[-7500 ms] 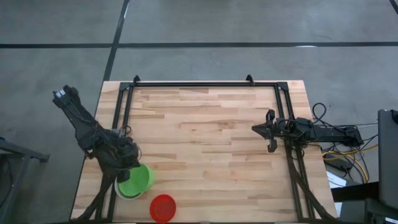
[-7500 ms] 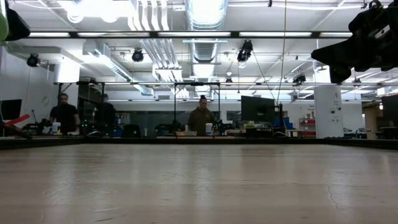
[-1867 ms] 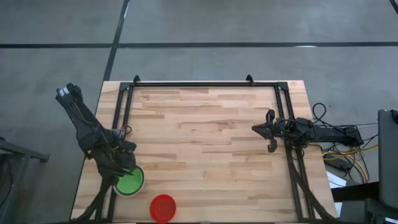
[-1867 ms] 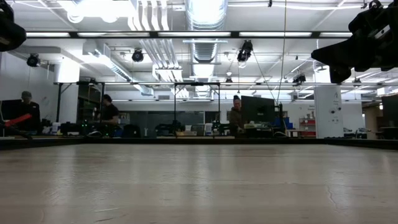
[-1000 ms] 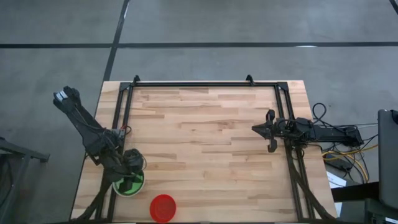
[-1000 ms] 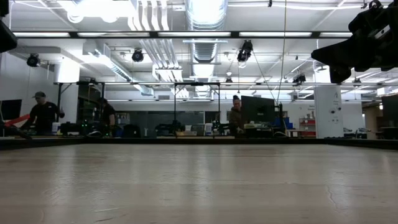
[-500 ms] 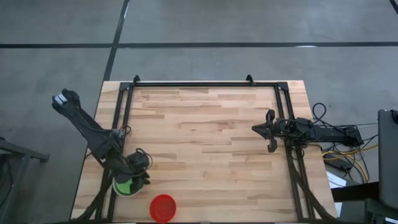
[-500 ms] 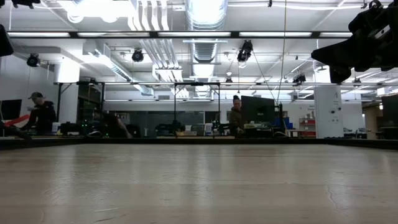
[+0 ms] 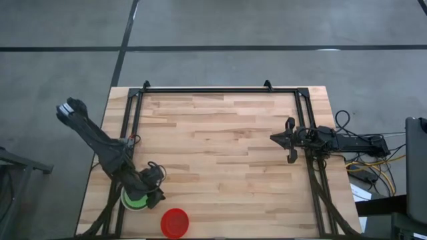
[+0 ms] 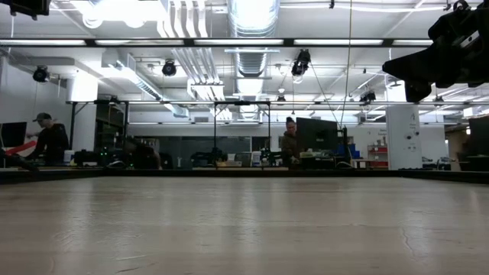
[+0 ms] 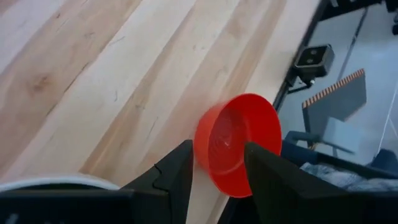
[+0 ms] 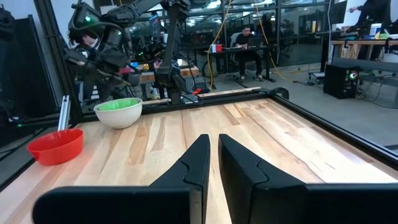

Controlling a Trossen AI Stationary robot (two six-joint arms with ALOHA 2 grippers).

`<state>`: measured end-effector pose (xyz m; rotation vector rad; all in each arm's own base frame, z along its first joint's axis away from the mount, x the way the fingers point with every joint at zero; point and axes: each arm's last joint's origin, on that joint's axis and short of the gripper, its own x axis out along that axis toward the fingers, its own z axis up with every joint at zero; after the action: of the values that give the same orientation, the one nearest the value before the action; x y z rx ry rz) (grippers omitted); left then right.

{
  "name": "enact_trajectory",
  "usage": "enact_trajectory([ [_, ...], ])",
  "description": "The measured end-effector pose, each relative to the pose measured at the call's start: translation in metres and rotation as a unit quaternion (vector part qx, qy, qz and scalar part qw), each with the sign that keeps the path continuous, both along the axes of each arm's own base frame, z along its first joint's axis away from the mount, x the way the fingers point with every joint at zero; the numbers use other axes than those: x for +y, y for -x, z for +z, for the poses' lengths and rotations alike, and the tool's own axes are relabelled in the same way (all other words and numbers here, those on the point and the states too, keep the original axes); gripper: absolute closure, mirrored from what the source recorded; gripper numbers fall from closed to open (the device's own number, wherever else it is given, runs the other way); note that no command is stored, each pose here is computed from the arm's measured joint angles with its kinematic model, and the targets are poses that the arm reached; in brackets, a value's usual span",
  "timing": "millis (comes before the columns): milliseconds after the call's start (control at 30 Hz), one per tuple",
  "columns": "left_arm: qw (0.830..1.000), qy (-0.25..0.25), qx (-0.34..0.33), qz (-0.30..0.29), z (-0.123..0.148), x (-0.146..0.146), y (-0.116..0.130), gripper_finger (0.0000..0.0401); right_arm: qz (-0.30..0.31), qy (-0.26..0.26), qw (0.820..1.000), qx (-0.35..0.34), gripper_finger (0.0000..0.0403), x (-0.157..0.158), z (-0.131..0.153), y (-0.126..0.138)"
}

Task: Nest bowls inside each other
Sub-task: Stack the red bowl on the green bowl

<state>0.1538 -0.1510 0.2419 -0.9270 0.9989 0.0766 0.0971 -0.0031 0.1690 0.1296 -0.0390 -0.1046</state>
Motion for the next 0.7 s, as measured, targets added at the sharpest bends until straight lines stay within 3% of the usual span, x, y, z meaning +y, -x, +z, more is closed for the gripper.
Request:
enact_trajectory([
  [367,0.998,0.035,0.02,0.047,-0.006,-0.006,-0.007,0.0254,0.0,0.0,1.0,0.0,0.0369,0.0,0.0,0.0],
  [700,0.998,0.029,0.042,0.028,-0.011,-0.012,-0.012,0.0254,0.0,-0.001,1.0,0.0,0.0369,0.0,0.0,0.0],
])
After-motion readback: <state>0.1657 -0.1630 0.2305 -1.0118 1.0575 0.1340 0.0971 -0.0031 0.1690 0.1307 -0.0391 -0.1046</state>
